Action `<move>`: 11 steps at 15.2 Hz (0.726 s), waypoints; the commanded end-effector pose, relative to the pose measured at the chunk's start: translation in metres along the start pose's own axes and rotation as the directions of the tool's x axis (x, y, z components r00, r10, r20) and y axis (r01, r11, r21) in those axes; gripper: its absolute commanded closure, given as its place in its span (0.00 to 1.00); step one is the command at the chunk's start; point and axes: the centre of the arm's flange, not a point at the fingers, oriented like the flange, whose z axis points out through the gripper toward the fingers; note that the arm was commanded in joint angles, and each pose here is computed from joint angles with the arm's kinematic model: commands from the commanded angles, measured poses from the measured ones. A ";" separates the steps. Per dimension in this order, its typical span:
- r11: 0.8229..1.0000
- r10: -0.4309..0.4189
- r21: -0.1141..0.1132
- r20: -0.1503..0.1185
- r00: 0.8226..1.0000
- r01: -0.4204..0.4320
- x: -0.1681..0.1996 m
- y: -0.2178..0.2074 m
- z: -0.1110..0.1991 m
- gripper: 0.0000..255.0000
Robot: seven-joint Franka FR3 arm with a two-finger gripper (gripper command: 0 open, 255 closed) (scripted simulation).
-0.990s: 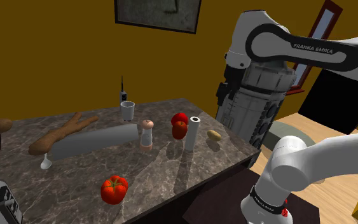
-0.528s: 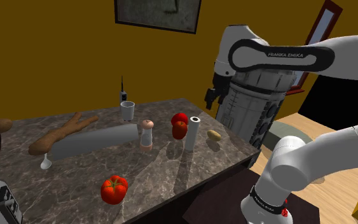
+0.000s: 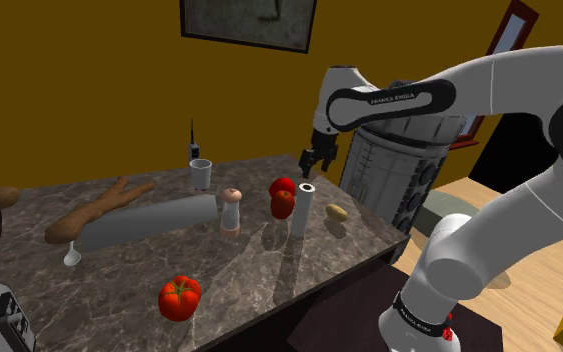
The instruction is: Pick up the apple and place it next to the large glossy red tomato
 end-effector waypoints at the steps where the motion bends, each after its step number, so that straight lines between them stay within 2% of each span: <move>1: 1.000 0.015 0.004 -0.006 1.000 -0.015 0.019 0.001 0.017 0.00; 11: 0.996 0.090 0.028 -0.024 0.996 -0.090 0.112 0.012 0.107 0.00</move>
